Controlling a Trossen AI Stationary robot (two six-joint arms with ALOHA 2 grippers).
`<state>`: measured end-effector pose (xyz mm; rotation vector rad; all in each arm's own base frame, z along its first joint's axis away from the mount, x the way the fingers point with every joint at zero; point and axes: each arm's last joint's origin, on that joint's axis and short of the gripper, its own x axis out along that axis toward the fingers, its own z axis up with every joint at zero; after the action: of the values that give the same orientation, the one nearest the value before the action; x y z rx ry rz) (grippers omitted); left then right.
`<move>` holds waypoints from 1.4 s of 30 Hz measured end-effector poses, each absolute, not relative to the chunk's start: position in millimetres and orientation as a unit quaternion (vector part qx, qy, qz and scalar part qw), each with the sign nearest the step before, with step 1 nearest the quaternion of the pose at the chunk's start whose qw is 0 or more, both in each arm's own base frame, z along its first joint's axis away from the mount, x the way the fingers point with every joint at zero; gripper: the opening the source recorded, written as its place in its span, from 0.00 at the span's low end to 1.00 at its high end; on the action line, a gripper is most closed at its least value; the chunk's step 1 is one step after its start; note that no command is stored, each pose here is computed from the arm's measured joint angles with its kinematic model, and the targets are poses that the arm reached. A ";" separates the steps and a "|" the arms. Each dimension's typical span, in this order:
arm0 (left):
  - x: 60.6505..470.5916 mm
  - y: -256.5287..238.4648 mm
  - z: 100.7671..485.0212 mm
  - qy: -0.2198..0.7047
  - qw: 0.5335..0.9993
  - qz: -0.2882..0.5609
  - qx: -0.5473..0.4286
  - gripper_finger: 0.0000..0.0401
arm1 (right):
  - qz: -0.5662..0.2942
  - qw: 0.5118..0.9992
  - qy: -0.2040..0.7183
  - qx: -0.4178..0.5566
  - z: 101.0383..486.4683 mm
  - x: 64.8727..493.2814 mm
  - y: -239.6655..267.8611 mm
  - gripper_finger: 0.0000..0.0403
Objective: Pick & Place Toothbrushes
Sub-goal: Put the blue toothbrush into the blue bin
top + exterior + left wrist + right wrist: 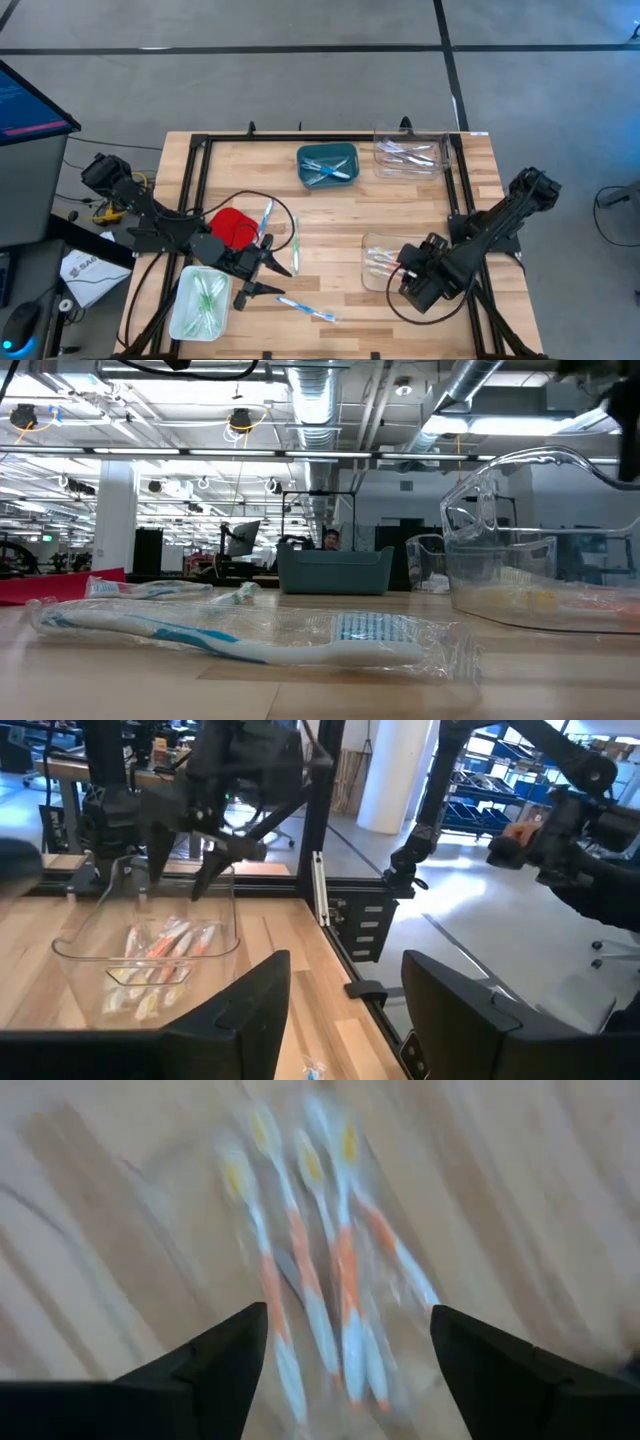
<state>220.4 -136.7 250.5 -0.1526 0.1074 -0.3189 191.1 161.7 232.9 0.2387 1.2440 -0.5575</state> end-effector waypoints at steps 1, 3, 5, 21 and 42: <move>220.3 -136.8 250.4 0.054 0.983 -0.161 -0.076 0.47 | -0.251 0.778 0.566 0.106 238.0 194.4 161.7 0.68; 220.2 -137.3 250.5 0.054 0.981 -0.171 -0.074 0.47 | -0.240 0.797 0.547 0.095 249.5 201.3 161.9 0.68; 220.1 -137.4 250.4 0.055 0.981 -0.172 -0.074 0.46 | -0.230 0.814 0.527 0.081 261.4 208.2 161.0 0.68; 219.9 -137.9 250.3 0.057 0.979 -0.177 -0.081 0.46 | -0.120 0.933 0.337 -0.043 327.3 265.8 158.2 0.68; 216.5 -143.0 247.7 0.074 0.972 -0.204 -0.085 0.46 | 0.046 0.987 0.148 -0.049 303.2 331.2 97.2 0.68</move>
<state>216.5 -143.0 247.7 -0.1716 0.1502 -0.4127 331.2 97.2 303.2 -0.0986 0.2976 0.0924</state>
